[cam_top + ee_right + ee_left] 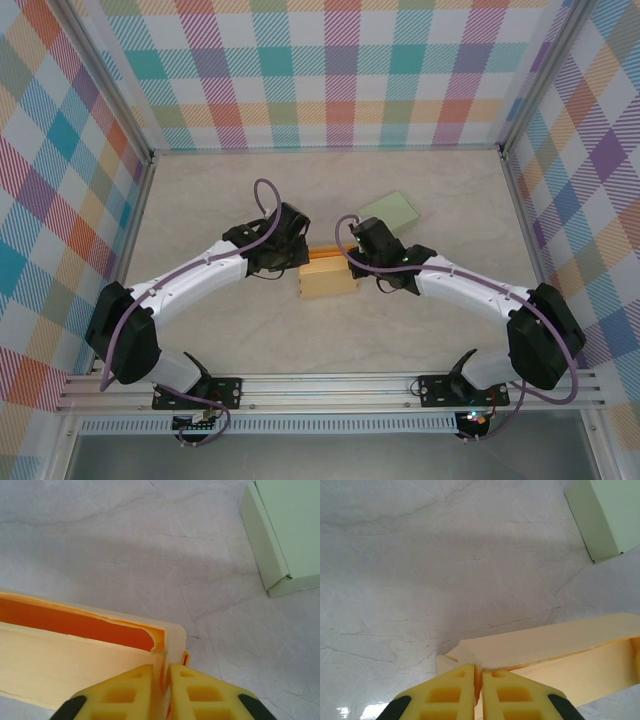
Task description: Fold the paper box
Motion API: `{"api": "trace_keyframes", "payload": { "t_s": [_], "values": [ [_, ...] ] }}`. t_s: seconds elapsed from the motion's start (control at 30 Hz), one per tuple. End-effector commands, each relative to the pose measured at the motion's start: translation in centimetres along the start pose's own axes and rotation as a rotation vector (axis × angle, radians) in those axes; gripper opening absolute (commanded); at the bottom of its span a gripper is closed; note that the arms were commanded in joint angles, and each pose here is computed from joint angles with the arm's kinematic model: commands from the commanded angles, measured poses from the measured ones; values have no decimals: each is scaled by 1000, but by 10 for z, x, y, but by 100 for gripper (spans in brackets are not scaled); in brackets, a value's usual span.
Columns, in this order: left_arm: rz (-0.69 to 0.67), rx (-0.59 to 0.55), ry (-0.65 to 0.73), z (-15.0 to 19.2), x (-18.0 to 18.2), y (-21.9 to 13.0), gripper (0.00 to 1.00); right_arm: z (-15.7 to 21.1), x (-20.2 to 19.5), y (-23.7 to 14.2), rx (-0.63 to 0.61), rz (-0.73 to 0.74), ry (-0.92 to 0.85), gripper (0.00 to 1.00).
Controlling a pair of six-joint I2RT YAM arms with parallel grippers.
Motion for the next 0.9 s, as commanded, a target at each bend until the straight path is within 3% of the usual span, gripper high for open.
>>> {"api": "trace_keyframes", "payload": {
  "t_s": [0.0, 0.3, 0.87],
  "values": [
    [100, -31, -16, -6, -18, -5, 11, 17, 20, 1, 62, -108, -13, 20],
    [109, -27, -19, -5, -19, -6, 10, 25, 20, 5, 81, -94, -35, 32],
    [124, 20, 5, 2, -18, -20, 8, 43, 14, 20, 130, -13, -75, 29]
  ]
}}
Point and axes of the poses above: each hand's point on the last joint's axis, 136 mm out from that joint toward the fingers, its own y axis out along the fingers, its own x axis along the line the jaws close on, z = x × y, the point moved 4 cm from there along -y, back along the fingers, and after that the axes turned 3 degrees about y, right-handed, at the moved point
